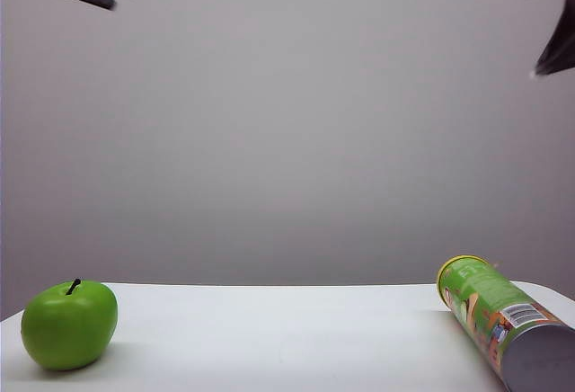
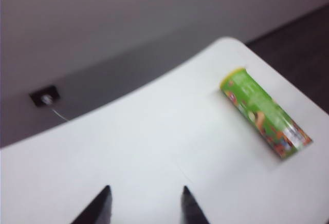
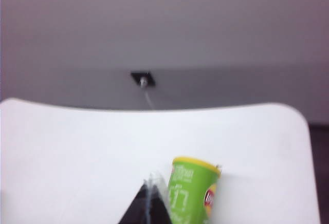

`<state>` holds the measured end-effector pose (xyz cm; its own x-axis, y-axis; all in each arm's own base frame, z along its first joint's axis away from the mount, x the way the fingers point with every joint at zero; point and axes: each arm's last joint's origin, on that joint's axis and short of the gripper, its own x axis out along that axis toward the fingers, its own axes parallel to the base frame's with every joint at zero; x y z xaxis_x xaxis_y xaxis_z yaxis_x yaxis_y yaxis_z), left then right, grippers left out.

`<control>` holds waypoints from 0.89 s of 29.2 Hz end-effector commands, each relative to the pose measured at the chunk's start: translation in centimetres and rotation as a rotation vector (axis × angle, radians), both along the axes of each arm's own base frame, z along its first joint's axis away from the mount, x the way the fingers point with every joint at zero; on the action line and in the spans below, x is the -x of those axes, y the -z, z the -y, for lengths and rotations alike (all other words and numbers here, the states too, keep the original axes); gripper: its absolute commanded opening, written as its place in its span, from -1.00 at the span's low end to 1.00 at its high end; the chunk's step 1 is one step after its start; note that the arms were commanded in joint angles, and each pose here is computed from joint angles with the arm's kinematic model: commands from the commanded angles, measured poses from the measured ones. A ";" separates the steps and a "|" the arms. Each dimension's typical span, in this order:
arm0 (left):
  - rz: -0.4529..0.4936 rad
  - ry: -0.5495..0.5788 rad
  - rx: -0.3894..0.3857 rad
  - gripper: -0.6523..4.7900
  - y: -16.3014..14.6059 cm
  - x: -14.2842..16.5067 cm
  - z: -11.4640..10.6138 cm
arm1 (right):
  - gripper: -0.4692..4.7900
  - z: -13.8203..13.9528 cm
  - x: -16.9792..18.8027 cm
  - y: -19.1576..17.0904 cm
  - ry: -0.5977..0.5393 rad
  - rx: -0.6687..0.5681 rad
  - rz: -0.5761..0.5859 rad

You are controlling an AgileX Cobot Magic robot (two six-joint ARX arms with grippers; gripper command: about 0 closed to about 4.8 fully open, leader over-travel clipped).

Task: Pick up the green bucket of chips from the desk, place it near the apple, and finally stand it up.

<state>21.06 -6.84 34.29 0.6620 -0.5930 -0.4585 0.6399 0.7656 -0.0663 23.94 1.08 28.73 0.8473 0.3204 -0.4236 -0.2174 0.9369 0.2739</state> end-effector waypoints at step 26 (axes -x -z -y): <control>-0.133 0.046 -0.078 0.82 2.7 -1.8 2.6 | 1.00 -5.4 -13.4 9.9 -0.151 0.240 -0.682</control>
<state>22.91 -9.43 31.38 0.5625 -0.5761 -0.5930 0.6610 0.7442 -0.0959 37.43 6.38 18.85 0.3327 0.2553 -0.9078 -0.2026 0.9595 0.1955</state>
